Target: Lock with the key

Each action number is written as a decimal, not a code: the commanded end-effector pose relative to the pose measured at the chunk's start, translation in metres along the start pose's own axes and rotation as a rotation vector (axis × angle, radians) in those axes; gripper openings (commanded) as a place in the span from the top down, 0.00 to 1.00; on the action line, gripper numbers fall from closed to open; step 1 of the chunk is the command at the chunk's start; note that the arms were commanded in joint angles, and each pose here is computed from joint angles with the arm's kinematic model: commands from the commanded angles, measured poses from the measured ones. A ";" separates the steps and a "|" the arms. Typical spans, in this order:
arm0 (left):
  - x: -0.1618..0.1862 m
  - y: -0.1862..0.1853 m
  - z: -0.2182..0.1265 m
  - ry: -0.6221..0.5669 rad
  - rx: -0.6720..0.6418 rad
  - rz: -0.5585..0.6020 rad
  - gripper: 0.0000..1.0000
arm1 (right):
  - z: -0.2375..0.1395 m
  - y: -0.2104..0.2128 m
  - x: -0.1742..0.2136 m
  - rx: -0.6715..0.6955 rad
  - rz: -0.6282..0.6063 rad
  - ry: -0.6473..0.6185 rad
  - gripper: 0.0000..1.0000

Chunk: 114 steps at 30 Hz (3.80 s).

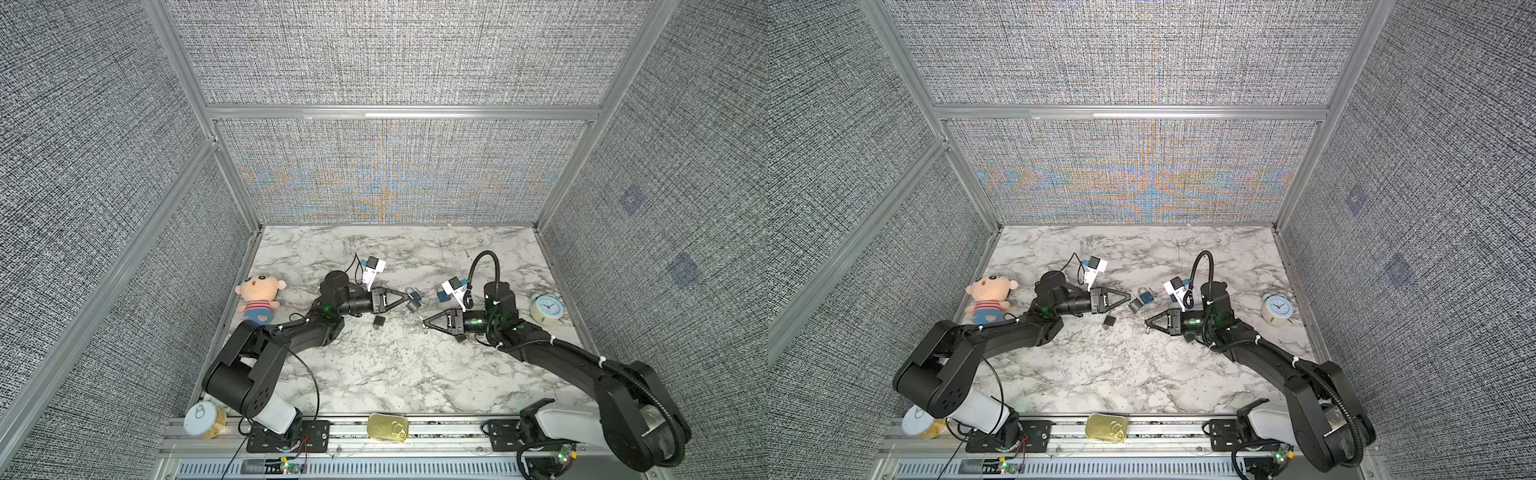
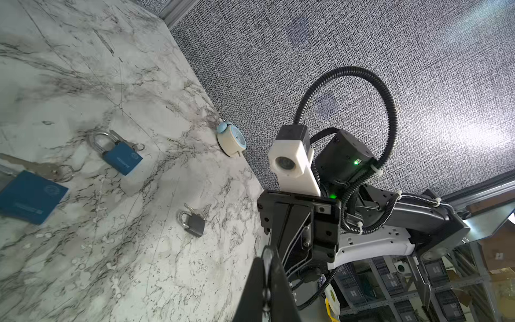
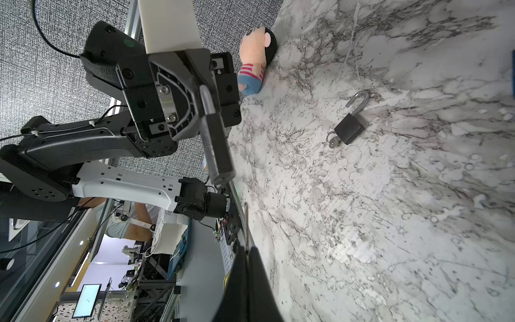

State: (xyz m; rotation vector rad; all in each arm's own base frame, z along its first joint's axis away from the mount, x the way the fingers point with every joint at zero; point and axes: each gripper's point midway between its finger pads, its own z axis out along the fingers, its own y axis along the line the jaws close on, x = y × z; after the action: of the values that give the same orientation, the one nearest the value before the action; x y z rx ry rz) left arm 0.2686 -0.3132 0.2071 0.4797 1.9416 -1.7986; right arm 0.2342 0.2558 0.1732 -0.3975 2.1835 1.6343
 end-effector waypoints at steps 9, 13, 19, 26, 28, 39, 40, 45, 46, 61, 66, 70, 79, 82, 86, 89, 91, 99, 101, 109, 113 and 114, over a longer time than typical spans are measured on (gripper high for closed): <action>0.000 0.005 -0.004 0.016 -0.080 0.065 1.00 | -0.010 0.001 -0.004 0.021 -0.001 -0.022 1.00; 0.008 0.013 -0.008 0.040 -0.136 0.060 1.00 | -0.017 0.001 -0.005 0.059 -0.007 -0.033 1.00; 0.022 0.021 -0.012 0.081 -0.193 0.047 1.00 | -0.026 -0.003 -0.006 0.130 -0.005 -0.041 1.00; 0.042 0.025 -0.005 0.139 -0.236 0.046 1.00 | -0.031 -0.007 -0.004 0.162 0.013 -0.042 1.00; 0.047 0.025 -0.001 0.155 -0.239 0.046 1.00 | -0.032 -0.009 -0.002 0.168 0.019 -0.043 1.00; 0.065 0.031 0.017 0.208 -0.245 0.036 1.00 | -0.035 -0.011 0.001 0.181 0.028 -0.044 1.00; 0.067 0.032 0.019 0.212 -0.243 0.033 1.00 | -0.035 -0.010 0.002 0.181 0.026 -0.044 1.00; 0.078 0.042 0.029 0.233 -0.236 -0.001 1.00 | -0.038 -0.010 0.001 0.187 0.028 -0.051 1.00; 0.080 0.044 0.031 0.235 -0.238 -0.009 1.00 | -0.039 -0.011 0.001 0.189 0.029 -0.052 1.00; 0.103 0.085 0.049 0.300 -0.292 -0.120 1.00 | -0.043 -0.014 0.003 0.197 0.035 -0.062 1.00; 0.110 0.097 0.052 0.325 -0.321 -0.146 0.99 | -0.042 -0.014 0.003 0.195 0.035 -0.060 1.00; 0.112 0.102 0.054 0.333 -0.334 -0.153 0.97 | -0.043 -0.014 0.003 0.196 0.033 -0.063 1.00; 0.117 0.118 0.054 0.360 -0.396 -0.185 0.92 | -0.043 -0.015 0.002 0.198 0.036 -0.065 1.00; 0.119 0.123 0.052 0.365 -0.421 -0.190 0.89 | -0.043 -0.014 0.002 0.198 0.036 -0.065 1.00; 0.120 0.128 0.051 0.365 -0.450 -0.195 0.79 | -0.043 -0.014 0.002 0.198 0.036 -0.066 1.00; 0.117 0.131 0.049 0.355 -0.477 -0.189 0.75 | -0.043 -0.015 0.002 0.200 0.037 -0.067 1.00; 0.114 0.132 0.047 0.346 -0.496 -0.183 0.75 | -0.043 -0.017 0.002 0.209 0.038 -0.069 1.00; 0.089 0.128 0.032 0.268 -0.584 -0.129 0.74 | -0.042 -0.044 0.007 0.303 0.078 -0.056 1.00; 0.079 0.125 0.026 0.234 -0.596 -0.113 0.74 | -0.040 -0.054 0.010 0.336 0.091 -0.048 1.00; 0.056 0.110 0.010 0.150 -0.607 -0.075 0.74 | -0.026 -0.087 0.024 0.395 0.138 -0.006 1.00; 0.051 0.106 0.006 0.132 -0.605 -0.067 0.73 | -0.015 -0.097 0.028 0.403 0.145 0.021 1.00; 0.051 0.106 0.005 0.132 -0.603 -0.068 0.73 | -0.012 -0.100 0.029 0.413 0.148 0.027 1.00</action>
State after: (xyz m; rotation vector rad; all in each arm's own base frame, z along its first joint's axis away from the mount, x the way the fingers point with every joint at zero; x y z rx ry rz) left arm 0.2810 -0.3128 0.0880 0.3220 2.4894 -1.1534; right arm 0.2416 0.2119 0.0775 -0.1300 2.5708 1.2263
